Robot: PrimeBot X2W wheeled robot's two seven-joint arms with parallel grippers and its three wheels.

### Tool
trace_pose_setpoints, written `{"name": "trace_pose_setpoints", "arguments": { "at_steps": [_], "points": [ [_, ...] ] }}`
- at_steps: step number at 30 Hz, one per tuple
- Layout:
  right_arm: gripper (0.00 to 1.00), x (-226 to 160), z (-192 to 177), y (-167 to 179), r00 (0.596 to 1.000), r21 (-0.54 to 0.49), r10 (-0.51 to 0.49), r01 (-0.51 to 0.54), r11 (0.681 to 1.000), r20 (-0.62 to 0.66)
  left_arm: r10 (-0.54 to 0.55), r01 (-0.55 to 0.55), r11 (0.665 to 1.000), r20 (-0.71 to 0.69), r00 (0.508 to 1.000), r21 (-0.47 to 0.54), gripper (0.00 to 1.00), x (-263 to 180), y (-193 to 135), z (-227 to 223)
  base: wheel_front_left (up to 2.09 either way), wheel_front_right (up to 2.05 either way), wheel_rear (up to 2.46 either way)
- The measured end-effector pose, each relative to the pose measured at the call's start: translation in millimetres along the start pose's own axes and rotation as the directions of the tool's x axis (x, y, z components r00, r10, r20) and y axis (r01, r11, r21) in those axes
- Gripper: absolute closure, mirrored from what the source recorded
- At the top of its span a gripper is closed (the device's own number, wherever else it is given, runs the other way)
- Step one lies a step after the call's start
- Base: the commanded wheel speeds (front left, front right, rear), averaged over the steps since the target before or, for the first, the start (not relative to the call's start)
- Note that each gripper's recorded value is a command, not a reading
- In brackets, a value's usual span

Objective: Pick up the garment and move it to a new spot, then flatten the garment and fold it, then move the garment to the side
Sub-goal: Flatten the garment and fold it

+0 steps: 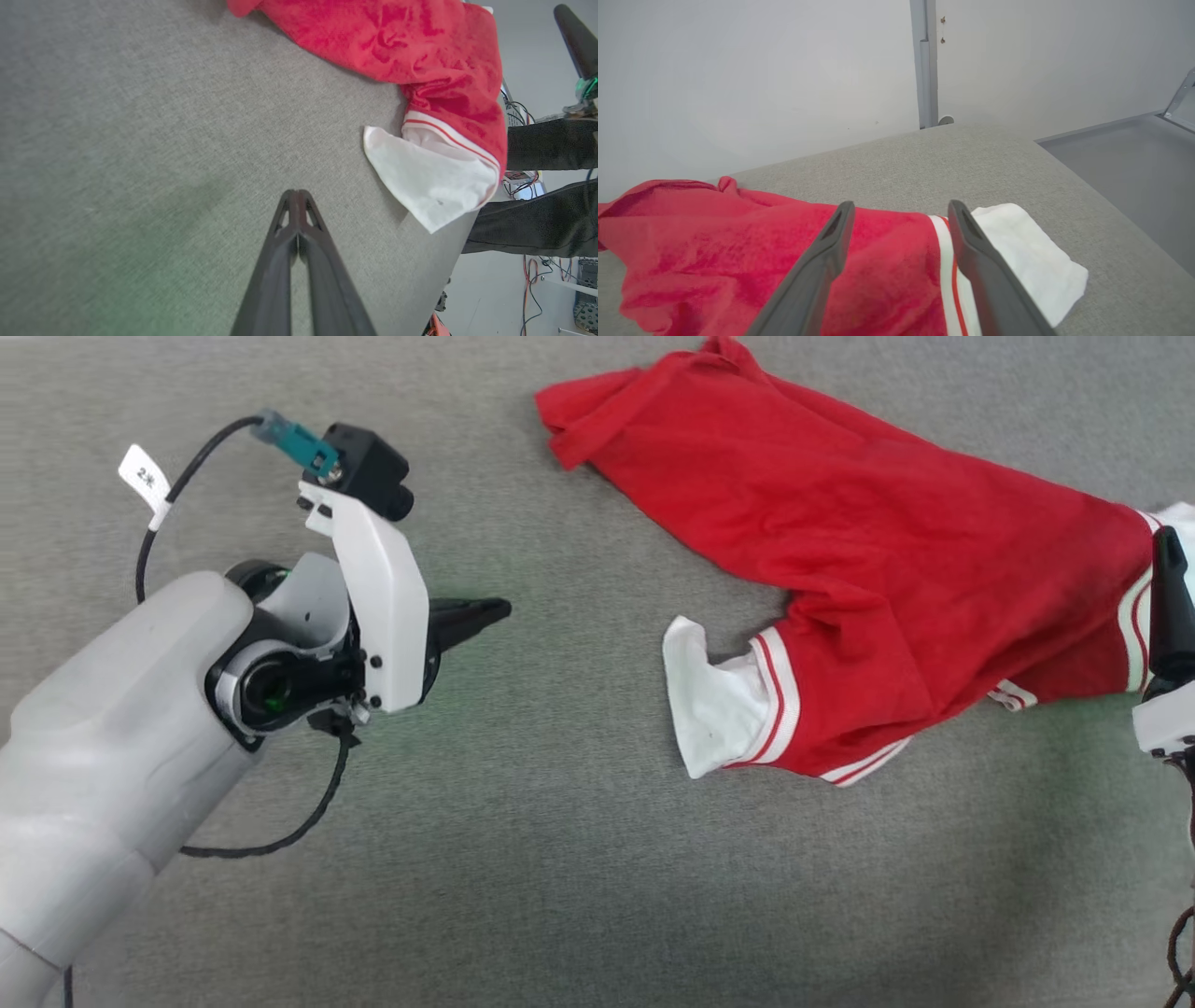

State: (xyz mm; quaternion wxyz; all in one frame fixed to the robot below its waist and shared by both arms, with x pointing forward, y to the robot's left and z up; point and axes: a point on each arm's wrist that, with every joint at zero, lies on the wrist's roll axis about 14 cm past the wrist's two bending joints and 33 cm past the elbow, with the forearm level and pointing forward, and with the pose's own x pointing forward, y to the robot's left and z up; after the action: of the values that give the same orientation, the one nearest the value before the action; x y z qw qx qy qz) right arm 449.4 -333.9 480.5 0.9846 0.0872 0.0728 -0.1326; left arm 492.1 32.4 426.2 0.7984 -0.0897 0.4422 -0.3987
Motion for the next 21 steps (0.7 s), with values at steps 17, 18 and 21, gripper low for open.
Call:
{"name": "trace_pose_setpoints", "arguments": {
  "at_steps": [17,18,21],
  "points": [
    [0.0,-11,-8,-17,0.998,0.021,-0.06,0.06,0.998,-0.015,-0.145,0.156,0.985,-0.144,0.979,0.068,0.0,61,-55,-9,0.0,0.0,0.0],
    [0.0,-13,-11,-19,0.998,0.025,-0.066,0.067,0.997,-0.019,-0.153,0.165,0.984,-0.157,0.976,0.071,0.0,66,-58,-10,0.0,0.0,0.0],
    [0.0,-18,-17,-28,0.995,0.034,-0.097,0.098,0.995,-0.027,-0.172,0.19,0.979,-0.198,0.965,0.076,0.0,82,-64,-17,0.0,0.0,0.0]
  ]
}}
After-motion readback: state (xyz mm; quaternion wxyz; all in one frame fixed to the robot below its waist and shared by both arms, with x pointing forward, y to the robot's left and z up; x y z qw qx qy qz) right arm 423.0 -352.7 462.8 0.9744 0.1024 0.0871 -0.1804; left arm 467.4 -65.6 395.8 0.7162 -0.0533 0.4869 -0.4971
